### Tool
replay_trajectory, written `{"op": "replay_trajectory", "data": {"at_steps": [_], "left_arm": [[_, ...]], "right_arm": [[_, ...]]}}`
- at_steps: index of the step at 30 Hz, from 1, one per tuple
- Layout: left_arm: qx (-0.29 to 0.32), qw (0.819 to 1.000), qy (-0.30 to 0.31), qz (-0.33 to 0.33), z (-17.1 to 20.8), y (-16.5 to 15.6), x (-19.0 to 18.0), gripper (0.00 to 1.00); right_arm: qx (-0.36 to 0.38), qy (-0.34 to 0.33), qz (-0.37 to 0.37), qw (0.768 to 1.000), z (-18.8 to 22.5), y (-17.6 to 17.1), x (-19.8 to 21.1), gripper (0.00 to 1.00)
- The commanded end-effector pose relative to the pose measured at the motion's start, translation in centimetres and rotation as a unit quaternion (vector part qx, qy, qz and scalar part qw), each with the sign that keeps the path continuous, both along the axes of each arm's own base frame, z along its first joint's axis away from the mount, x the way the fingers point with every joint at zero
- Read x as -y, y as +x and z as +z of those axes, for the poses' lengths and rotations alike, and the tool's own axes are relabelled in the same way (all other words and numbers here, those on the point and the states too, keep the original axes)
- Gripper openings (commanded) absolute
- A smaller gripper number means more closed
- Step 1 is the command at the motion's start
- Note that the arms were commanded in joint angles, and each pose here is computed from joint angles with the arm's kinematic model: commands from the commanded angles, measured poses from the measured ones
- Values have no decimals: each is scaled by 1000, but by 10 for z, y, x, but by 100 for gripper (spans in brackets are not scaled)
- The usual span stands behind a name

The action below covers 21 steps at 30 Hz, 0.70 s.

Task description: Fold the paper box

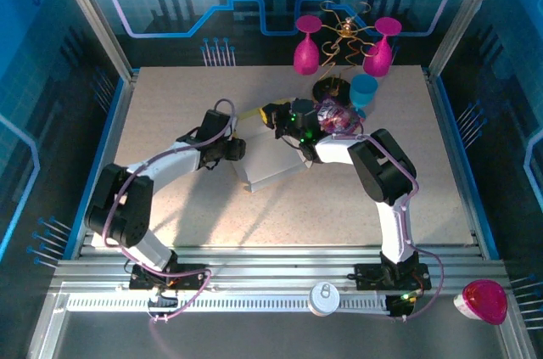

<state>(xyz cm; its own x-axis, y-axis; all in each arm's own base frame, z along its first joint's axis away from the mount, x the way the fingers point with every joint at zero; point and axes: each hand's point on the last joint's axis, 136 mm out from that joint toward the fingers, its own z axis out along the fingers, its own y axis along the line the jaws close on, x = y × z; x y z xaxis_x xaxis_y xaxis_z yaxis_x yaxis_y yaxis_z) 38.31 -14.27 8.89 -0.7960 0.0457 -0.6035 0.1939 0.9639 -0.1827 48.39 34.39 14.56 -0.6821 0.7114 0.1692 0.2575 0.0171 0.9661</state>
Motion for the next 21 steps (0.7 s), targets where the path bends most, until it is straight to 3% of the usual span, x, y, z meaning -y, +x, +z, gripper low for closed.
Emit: {"op": "replay_trajectory", "data": {"at_steps": [1,9,11,15,17,21], "left_arm": [[28,996,-61,-64,24,-12,19,48],[42,992,-112,-31,45,-49,7,49],[44,994,-101,-14,48,-53,-7,44],[33,994,-88,49,43,-47,-54,25],[16,995,-80,51,36,-40,-62,25],[13,997,-74,13,25,-24,-50,33]], "right_arm": [[-21,-10,-9,1000,-21,7,7,0],[9,-3,-15,1000,-21,4,11,0],[12,1,-18,1000,-21,4,12,0],[16,3,-15,1000,-20,4,12,0],[16,4,-14,1000,-19,4,11,0],[16,2,-11,1000,-20,4,10,0]]}}
